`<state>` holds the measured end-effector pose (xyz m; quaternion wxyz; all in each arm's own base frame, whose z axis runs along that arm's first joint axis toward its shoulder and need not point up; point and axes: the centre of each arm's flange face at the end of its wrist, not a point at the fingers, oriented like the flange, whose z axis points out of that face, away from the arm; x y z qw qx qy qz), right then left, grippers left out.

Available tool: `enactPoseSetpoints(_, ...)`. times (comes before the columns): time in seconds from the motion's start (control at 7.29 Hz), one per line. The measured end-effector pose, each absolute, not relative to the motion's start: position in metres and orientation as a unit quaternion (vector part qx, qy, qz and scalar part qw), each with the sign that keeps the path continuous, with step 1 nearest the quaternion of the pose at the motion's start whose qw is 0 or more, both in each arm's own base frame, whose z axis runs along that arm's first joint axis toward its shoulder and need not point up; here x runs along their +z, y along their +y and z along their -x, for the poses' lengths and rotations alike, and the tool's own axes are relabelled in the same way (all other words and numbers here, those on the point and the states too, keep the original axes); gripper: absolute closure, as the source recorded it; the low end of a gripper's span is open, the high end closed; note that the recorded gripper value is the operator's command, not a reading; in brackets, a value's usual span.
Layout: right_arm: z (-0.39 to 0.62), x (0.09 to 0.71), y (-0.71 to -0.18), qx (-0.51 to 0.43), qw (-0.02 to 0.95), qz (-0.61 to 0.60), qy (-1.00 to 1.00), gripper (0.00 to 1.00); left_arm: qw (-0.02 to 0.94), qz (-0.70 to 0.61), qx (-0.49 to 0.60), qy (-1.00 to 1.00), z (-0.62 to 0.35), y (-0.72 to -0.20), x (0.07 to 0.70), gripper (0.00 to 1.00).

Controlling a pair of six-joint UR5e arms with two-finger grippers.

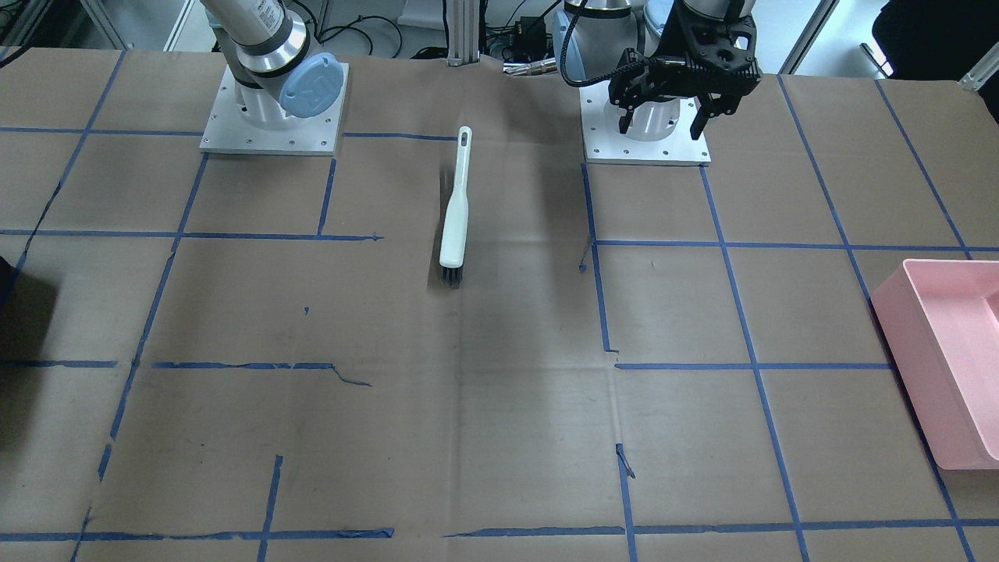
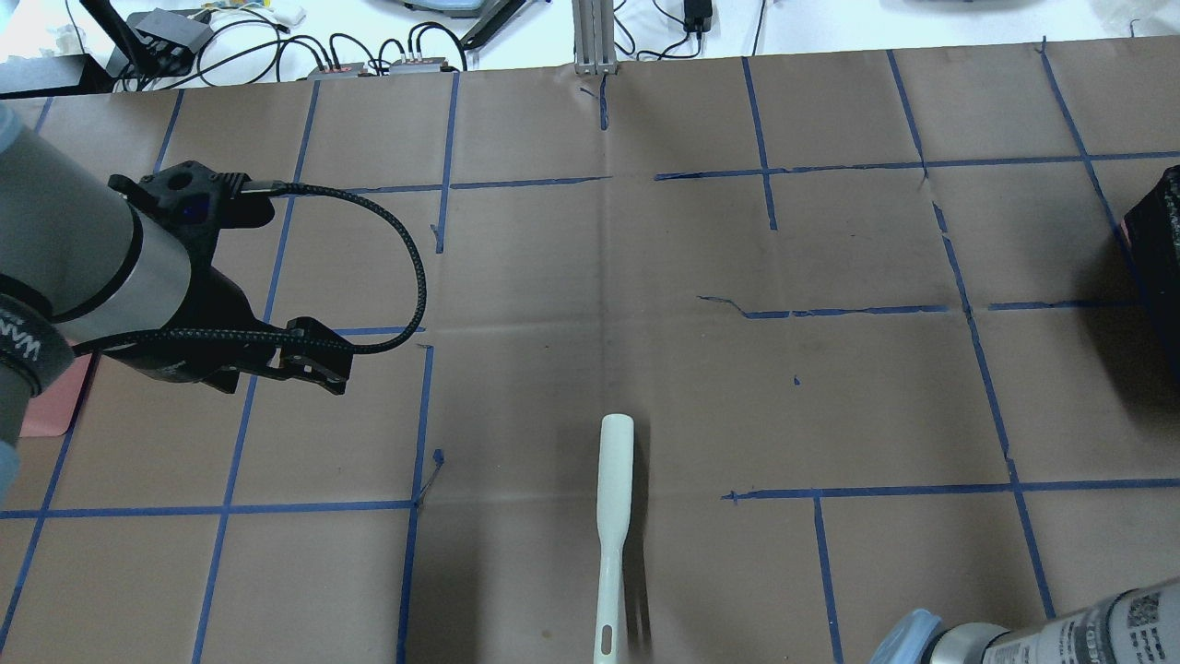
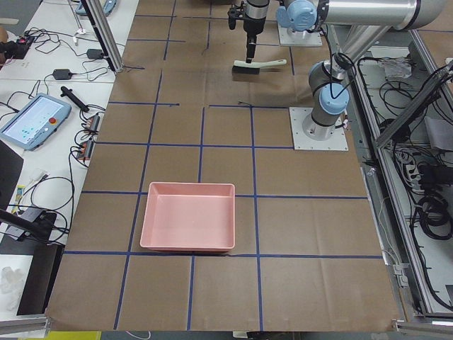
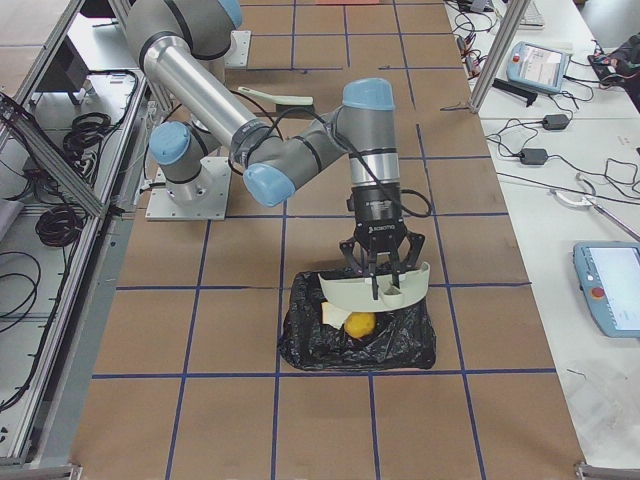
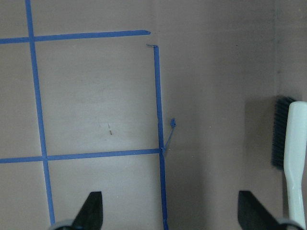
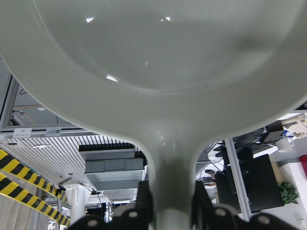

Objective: Sweep and dump trash in nearest bin
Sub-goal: 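Raise the left gripper away from the brush while the right holds the dustpan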

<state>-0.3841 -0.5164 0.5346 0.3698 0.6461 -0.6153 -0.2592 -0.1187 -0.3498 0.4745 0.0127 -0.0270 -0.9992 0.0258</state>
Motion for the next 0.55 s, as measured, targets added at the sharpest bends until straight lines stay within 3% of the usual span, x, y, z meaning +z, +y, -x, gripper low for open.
enactPoseSetpoints(0.55, 0.299, 0.530, -0.557, -0.164, 0.344, -0.645, -0.663, 0.96, 0.011, 0.028, 0.038, -0.999, 0.119, -0.342, 0.481, 0.00)
